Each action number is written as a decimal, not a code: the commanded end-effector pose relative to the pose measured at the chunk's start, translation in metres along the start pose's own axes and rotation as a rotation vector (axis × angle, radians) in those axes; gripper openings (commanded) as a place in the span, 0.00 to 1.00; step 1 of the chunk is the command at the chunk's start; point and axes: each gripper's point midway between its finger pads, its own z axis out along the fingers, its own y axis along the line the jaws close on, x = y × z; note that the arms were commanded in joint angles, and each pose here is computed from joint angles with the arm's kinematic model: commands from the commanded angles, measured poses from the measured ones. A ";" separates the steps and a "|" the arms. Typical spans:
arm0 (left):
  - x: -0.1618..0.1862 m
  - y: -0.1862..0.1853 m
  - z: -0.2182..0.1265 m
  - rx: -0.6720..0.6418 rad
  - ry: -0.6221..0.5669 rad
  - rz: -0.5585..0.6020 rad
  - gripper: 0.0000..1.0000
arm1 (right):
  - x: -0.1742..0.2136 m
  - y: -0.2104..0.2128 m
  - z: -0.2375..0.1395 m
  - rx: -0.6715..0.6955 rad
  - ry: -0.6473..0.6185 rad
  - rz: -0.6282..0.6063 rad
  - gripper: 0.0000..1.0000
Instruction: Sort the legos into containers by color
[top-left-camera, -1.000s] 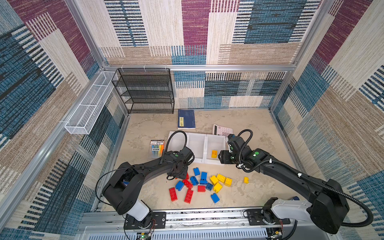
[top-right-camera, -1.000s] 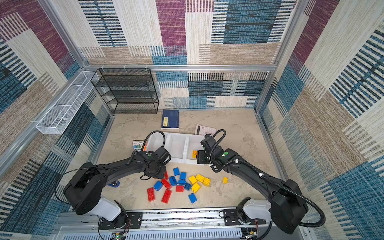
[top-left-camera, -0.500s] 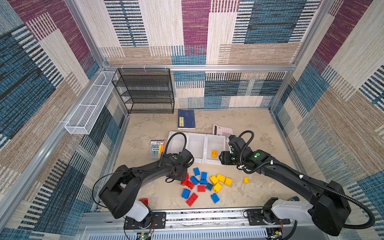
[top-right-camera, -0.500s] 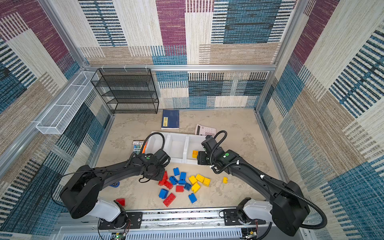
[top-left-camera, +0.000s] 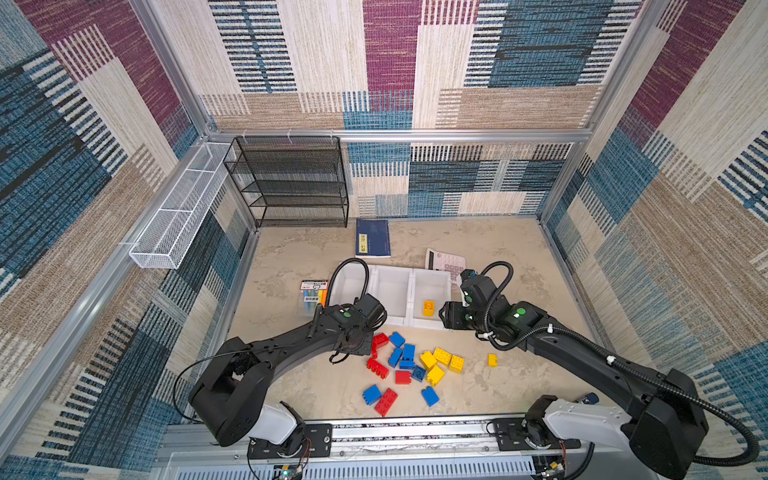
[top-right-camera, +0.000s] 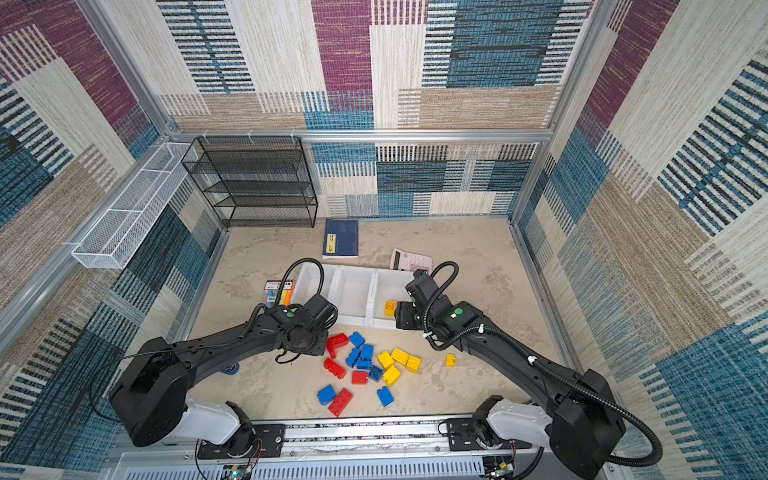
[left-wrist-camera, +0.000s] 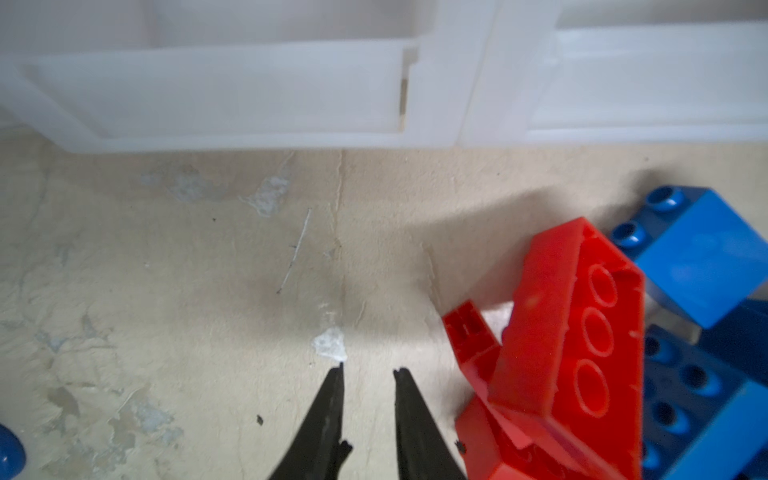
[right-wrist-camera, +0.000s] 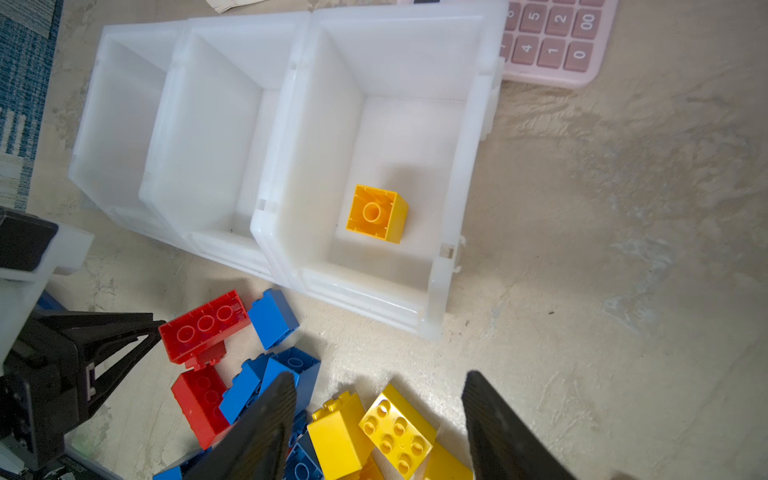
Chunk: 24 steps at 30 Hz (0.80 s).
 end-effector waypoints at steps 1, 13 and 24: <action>-0.005 0.003 -0.006 -0.005 -0.025 -0.029 0.28 | -0.001 -0.001 -0.002 0.004 -0.011 0.009 0.67; -0.018 0.027 -0.043 -0.004 -0.149 -0.176 0.45 | -0.002 0.000 -0.002 0.001 -0.010 -0.008 0.68; 0.032 0.151 -0.092 -0.128 -0.245 -0.782 0.78 | 0.000 0.002 0.003 -0.004 0.005 -0.034 0.69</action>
